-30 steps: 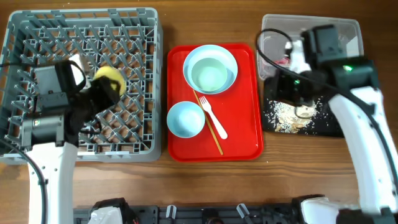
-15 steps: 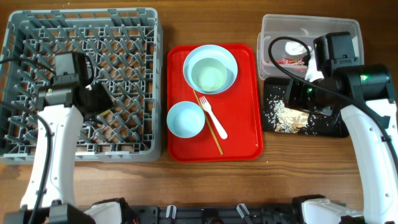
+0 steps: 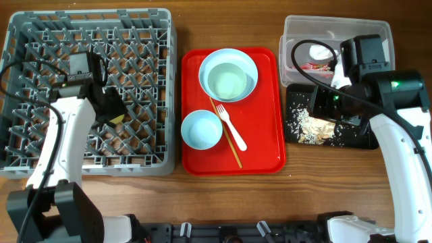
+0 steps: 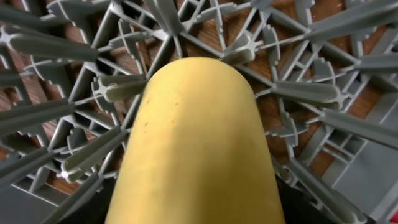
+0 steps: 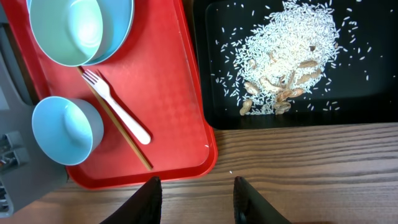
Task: Sort waste into correct bins and load items into the dishwasher rack
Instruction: 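Move left gripper from rack toward the light-blue bowl on tray, then grasp the light-blue bowl with left gripper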
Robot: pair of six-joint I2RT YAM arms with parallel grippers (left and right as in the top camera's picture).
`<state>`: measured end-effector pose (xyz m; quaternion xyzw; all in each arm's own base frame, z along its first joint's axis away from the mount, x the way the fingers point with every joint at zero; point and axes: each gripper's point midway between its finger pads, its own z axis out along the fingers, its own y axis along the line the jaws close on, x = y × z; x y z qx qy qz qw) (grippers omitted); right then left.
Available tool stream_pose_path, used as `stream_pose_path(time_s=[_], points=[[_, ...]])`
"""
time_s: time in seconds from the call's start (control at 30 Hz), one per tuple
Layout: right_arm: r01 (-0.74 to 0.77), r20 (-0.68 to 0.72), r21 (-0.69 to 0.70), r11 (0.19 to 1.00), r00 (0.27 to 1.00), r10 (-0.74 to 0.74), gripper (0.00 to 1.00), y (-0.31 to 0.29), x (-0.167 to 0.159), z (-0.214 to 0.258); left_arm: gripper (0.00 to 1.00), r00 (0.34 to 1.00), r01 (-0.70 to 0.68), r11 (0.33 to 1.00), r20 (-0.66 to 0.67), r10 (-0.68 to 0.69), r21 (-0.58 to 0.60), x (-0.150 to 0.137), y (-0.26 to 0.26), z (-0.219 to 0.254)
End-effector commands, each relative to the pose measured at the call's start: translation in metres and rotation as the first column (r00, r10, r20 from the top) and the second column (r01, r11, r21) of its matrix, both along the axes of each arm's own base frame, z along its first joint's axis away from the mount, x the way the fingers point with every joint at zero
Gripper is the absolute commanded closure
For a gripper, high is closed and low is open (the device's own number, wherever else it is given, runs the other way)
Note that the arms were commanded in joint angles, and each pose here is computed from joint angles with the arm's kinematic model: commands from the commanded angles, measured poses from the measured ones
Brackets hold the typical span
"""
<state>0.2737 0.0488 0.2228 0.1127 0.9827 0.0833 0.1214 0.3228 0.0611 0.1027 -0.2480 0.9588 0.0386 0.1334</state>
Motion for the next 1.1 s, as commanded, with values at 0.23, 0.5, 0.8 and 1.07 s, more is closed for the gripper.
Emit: stream_pose_path(time_s=[0.23, 0.5, 0.8, 1.07], points=[[-0.007, 0.019, -0.003, 1.000, 1.000, 0.007, 0.62, -0.001, 0.002, 0.005, 0.00, 0.965, 0.158, 0.985, 0.225, -0.138, -0.073, 0.031, -0.054, 0.062], [-0.007, 0.020, -0.004, 1.000, 1.000, 0.007, 0.62, -0.001, 0.002, 0.005, 0.00, 0.785, 0.605, 0.793, 0.213, -0.581, -0.068, 0.006, -0.203, 0.054], [-0.007, 0.027, -0.003, 1.000, 1.000, 0.007, 0.61, -0.001, 0.004, 0.006, 0.07, 0.629, 0.773, 0.623, 0.020, -0.777, -0.119, -0.039, -0.284, -0.016], [-0.007, 0.031, -0.003, 1.000, 1.000, 0.007, 0.61, -0.001, 0.005, 0.006, 0.32, 0.562, 0.803, 0.577, -0.129, -0.817, -0.154, -0.060, -0.302, -0.075]])
